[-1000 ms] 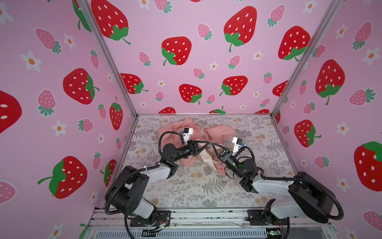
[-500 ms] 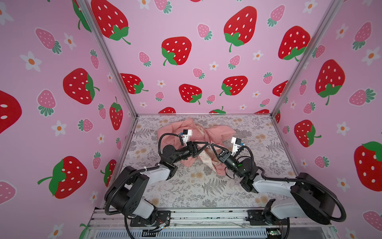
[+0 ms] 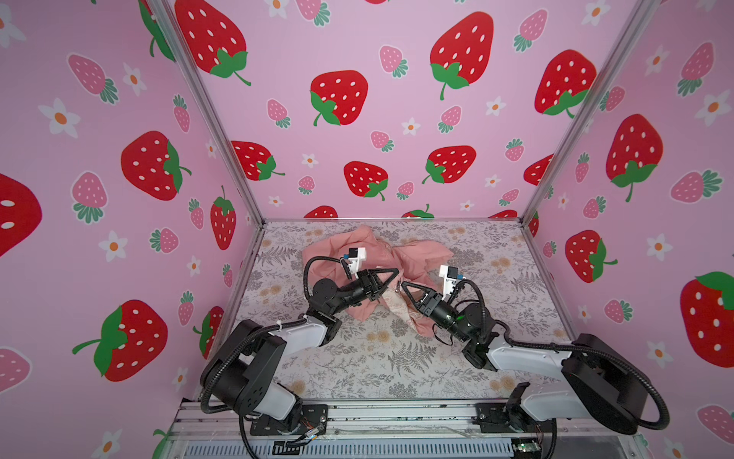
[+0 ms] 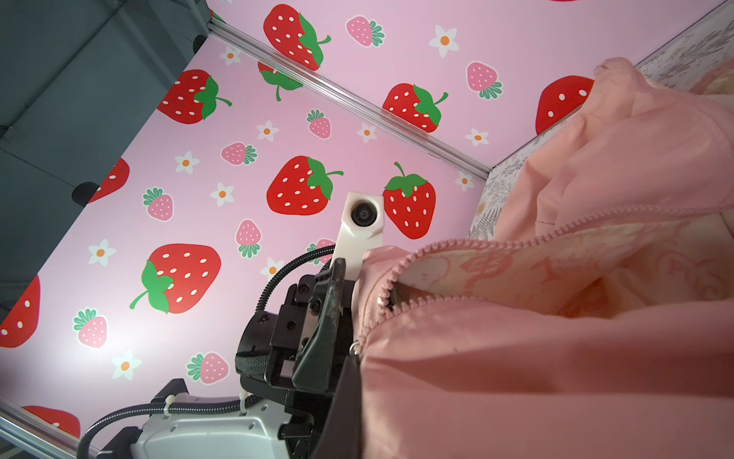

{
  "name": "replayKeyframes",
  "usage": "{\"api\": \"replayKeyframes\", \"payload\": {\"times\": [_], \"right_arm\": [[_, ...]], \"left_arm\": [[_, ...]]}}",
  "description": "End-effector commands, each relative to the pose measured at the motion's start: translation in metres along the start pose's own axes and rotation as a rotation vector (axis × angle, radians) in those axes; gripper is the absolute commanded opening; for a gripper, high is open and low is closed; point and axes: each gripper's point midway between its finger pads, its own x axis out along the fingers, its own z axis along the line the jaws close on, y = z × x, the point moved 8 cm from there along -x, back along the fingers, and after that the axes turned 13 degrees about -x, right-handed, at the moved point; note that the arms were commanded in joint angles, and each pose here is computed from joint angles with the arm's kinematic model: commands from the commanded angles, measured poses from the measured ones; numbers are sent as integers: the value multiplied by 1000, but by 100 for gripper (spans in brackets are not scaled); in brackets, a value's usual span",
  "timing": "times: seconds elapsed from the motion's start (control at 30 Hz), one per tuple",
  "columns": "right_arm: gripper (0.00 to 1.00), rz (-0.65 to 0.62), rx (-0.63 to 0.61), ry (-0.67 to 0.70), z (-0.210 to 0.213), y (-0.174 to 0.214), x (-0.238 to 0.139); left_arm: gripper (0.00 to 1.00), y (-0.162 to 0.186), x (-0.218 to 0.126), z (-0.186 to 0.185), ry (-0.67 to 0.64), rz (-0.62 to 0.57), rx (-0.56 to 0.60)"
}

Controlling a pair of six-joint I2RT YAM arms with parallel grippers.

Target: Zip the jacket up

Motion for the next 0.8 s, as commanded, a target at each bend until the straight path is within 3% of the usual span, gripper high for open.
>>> {"api": "replayKeyframes", "payload": {"times": [0.0, 0.43, 0.63, 0.67, 0.77], "right_arm": [[0, -7, -1, -49, 11, -7, -3], [0, -42, -19, -35, 11, -20, -11], [0, -41, -19, -34, 11, -20, -11], [0, -40, -19, -34, 11, -20, -11], [0, -35, -19, -35, 11, -19, -11]], "left_arm": [[24, 5, 2, -18, 47, 11, 58], [16, 15, 9, -12, 25, 62, 52], [6, 16, 11, -16, 59, 63, 55], [0, 15, 11, -17, 65, 63, 56], [0, 14, 12, -19, 77, 61, 58]]}}
